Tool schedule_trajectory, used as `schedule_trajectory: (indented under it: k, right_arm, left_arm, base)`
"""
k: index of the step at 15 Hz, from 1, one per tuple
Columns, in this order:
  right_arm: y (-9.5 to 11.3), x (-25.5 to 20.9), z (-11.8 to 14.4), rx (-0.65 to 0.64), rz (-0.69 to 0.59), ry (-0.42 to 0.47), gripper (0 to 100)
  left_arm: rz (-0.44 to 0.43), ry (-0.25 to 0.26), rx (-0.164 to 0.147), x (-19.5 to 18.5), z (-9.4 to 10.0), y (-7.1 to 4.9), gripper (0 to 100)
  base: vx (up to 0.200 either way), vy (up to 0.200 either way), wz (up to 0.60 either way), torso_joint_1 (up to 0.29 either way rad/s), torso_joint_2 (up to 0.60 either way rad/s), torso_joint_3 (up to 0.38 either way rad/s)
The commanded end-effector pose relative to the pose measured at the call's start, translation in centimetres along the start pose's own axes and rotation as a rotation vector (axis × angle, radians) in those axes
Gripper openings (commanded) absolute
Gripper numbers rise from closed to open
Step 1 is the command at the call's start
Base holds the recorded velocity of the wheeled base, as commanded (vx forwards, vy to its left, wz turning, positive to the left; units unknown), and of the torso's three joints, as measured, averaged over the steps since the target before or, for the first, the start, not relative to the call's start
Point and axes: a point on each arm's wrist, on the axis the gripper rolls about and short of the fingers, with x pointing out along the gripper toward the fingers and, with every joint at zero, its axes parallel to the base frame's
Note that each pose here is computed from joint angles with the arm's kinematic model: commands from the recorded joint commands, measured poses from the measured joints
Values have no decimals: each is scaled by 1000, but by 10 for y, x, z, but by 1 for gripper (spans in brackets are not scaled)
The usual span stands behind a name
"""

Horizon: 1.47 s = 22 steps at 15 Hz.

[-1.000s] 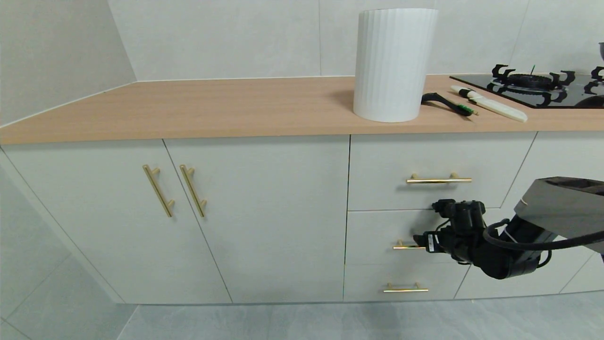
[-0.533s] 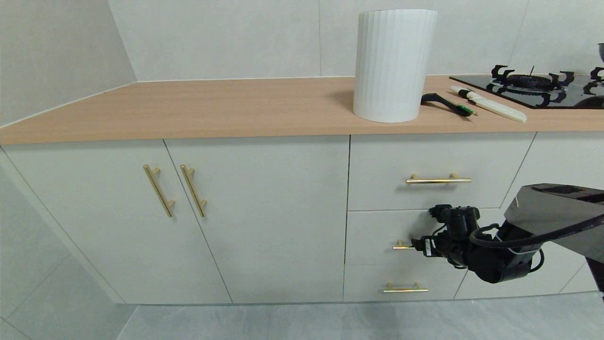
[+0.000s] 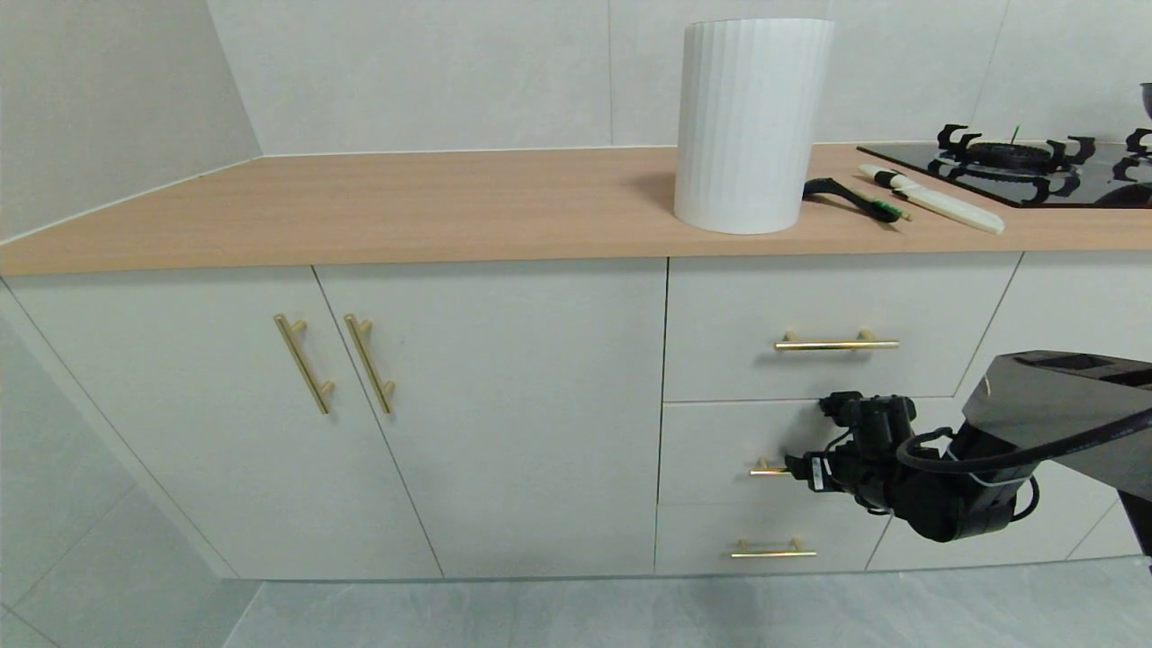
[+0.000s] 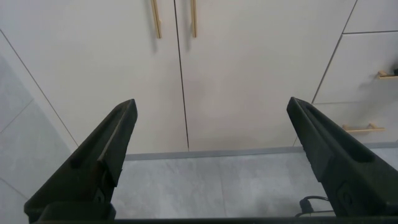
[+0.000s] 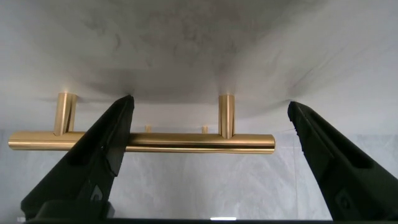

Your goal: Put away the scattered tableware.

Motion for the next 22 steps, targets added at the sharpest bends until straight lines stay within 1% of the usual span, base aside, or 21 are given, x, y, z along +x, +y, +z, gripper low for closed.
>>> schedule_trajectory:
  k: [1,8,11,13,15,17,18,19,20,22]
  right_arm:
    - [0,-2,0,-2,0,6,100]
    - [-2,-10,-1,-9,-1,18,100]
    - [-3,-22,5,-15,3,37,100]
    - [-6,-44,15,-23,4,90,100]
    - [-8,-77,31,-33,15,108,100]
    - [-5,-102,43,-45,38,115,100]
    - [-1,-132,58,-55,58,88,100]
    - [0,-138,61,-58,63,82,100]
    - [1,-163,72,-60,79,48,100]
    - [3,-175,79,-55,86,5,100]
  left_arm:
    - [0,-1,0,0,0,0,100]
    - [0,0,0,0,0,0,100]
    - [0,-1,0,0,0,0,100]
    - [0,0,0,0,0,0,100]
    - [0,-1,0,0,0,0,100]
    - [0,-1,0,0,0,0,100]
    - [0,-1,0,0,0,0,100]
    - [0,0,0,0,0,0,100]
    - [0,0,0,0,0,0,100]
    - [0,0,0,0,0,0,100]
  base:
    - [0,0,0,0,0,0]
    - [0,0,0,0,0,0]
    - [0,0,0,0,0,0]
    - [0,0,0,0,0,0]
    - [0,0,0,0,0,0]
    - [0,0,0,0,0,0]
    - [0,0,0,0,0,0]
    - [0,0,0,0,0,0]
    - [0,0,0,0,0,0]
    - [0,0,0,0,0,0]
